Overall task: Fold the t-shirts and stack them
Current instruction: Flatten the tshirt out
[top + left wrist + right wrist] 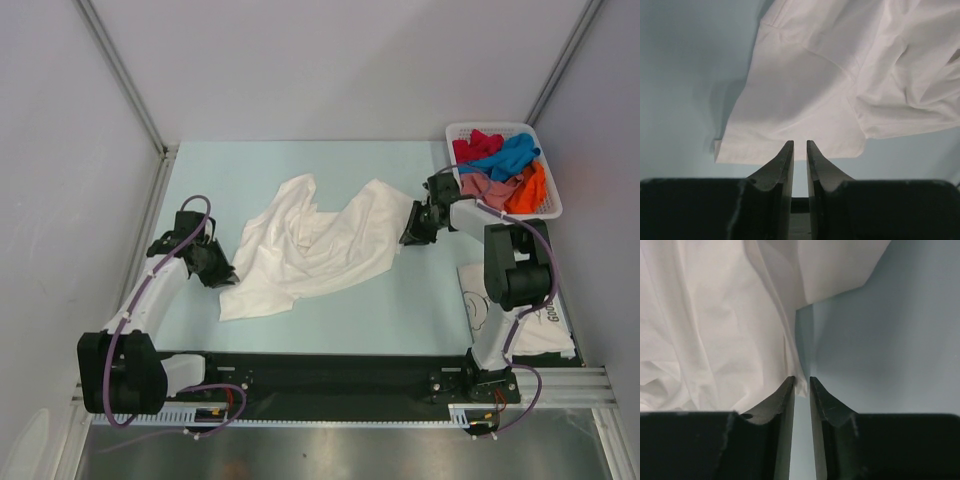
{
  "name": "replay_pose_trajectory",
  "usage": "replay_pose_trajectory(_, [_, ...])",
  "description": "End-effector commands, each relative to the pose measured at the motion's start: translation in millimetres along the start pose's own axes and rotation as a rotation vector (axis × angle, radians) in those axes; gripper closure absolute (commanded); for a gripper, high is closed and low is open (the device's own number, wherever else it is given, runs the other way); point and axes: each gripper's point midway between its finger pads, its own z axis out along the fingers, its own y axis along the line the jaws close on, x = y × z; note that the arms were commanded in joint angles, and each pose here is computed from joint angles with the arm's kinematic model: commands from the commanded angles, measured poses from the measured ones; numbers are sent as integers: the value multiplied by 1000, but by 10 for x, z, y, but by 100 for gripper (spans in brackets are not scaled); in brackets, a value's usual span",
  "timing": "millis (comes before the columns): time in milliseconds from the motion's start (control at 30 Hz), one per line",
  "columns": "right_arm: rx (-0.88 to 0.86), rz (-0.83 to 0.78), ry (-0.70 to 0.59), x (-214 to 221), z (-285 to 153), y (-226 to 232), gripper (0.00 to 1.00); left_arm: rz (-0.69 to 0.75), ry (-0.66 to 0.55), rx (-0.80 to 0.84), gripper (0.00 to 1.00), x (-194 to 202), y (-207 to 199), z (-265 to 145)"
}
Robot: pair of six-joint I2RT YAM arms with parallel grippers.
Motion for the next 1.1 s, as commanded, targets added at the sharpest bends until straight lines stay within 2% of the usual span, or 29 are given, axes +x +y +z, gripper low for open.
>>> replay_pose_trajectory(0, [-16,-9,-27,-50,36,31,78,30,-46,45,79,-158,-123,-102])
replay_pose_trajectory(233, [-57,-19,-16,30,95,82,68,32,-33,48,80,-118,-117,-96])
replay_pose_trajectory(367, [-63,-17,3,91,152,110,67,33,-30,50,79,-117,-120,-98])
replay_pose_trajectory(400, [-65,-14,6,93,163,112,67,33,-29,52,79,-115,-127,-94])
replay_pose_trajectory(500, [-72,-3,3,78,184,127,77,35,-31,53,79,-120,-125,-101])
replay_pose_trajectory(533, [-64,3,5,73,141,126,88,36,-34,53,78,-125,-131,-106])
replay_pose_trajectory(600, [7,24,-8,29,31,21,100,37,-37,49,78,-140,-124,-102])
replay_pose_trajectory(667, [126,40,9,54,-273,-93,100,39,-37,41,78,-148,-116,-97])
replay_pose_trajectory(700, [199,58,69,216,-431,-210,100,41,-40,39,78,-157,-115,-95])
replay_pose_trajectory(767, [294,68,64,279,-749,-314,100,41,-45,34,78,-162,-103,-84])
replay_pose_trajectory(800, [337,90,146,505,-902,-391,100,39,-43,30,78,-157,-93,-74])
replay_pose_trajectory(900, [311,149,235,950,-1224,-401,100,39,-35,24,77,-143,-72,-25])
replay_pose_trajectory(967, [296,202,289,1281,-1260,-465,99,38,-28,20,77,-134,-61,4])
replay_pose_trajectory(1067, [252,217,204,1150,-1186,-566,92,42,-24,19,77,-150,-64,45])
